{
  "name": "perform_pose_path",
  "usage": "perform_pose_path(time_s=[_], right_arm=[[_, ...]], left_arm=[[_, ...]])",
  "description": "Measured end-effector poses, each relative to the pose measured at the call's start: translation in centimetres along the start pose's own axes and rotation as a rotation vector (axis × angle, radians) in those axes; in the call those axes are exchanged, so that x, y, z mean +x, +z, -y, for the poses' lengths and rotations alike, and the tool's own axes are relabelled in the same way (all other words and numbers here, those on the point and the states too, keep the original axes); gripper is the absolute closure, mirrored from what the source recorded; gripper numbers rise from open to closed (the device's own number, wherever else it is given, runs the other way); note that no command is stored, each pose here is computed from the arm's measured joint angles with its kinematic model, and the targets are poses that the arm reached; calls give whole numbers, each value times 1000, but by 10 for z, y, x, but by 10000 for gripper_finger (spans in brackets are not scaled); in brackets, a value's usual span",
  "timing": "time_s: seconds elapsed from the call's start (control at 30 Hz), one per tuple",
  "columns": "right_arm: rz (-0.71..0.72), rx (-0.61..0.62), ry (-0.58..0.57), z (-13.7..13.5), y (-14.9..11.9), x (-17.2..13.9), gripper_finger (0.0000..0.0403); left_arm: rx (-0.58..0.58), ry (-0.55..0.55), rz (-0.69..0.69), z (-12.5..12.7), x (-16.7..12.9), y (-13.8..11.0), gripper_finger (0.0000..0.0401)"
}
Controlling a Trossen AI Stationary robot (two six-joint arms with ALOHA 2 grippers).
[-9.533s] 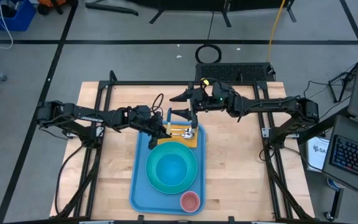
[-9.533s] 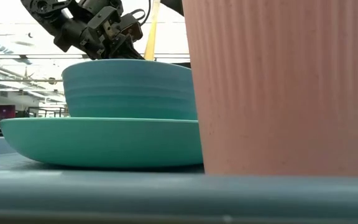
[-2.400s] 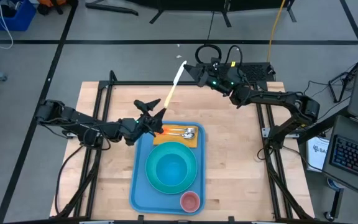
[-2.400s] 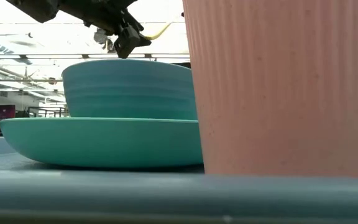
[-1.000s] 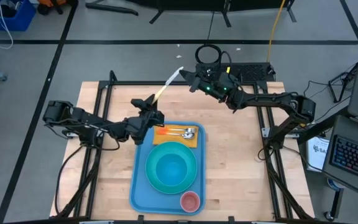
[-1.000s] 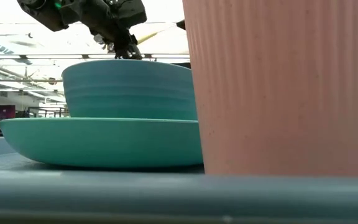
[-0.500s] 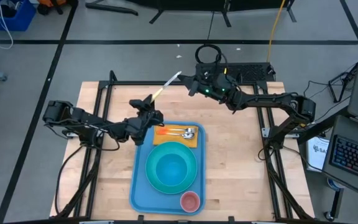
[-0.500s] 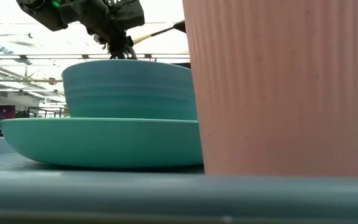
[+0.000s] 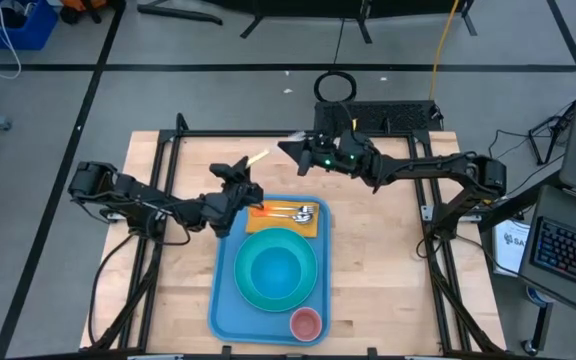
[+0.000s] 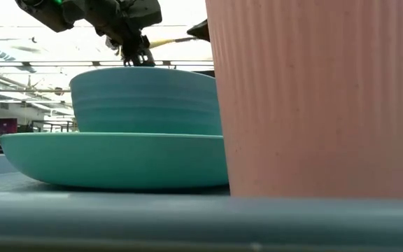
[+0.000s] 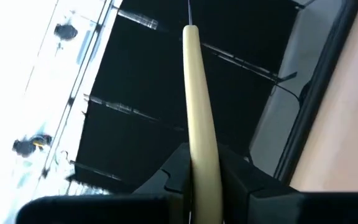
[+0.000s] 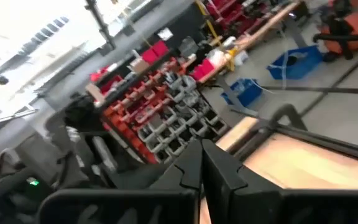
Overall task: Set up tray
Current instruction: Put the light green knife on top of the orange napkin to the bottom of the orange spoon
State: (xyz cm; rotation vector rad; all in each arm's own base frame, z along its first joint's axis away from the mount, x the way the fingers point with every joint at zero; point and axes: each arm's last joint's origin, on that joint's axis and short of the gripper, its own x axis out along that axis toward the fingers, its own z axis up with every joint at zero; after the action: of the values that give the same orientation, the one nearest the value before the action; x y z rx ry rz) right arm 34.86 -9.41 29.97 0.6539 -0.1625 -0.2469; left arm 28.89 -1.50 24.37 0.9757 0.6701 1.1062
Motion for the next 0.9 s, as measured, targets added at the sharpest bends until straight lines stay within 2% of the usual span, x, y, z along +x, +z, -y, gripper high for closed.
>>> perform_pose_path(time_s=[0.3, 0.63, 0.8, 0.9], right_arm=[[-29, -61, 25, -10, -9, 0, 403], [-66, -138, 60, -17, -12, -3, 403], [-94, -138, 129, -20, -12, -3, 403], [-115, -184, 194, -24, -9, -6, 403]], left_arm=[[45, -24, 18, 7, -10, 0, 351], [136, -65, 1, 26, -22, -11, 351], [138, -98, 28, 32, -31, -15, 351], [149, -128, 57, 36, -38, -17, 351]])
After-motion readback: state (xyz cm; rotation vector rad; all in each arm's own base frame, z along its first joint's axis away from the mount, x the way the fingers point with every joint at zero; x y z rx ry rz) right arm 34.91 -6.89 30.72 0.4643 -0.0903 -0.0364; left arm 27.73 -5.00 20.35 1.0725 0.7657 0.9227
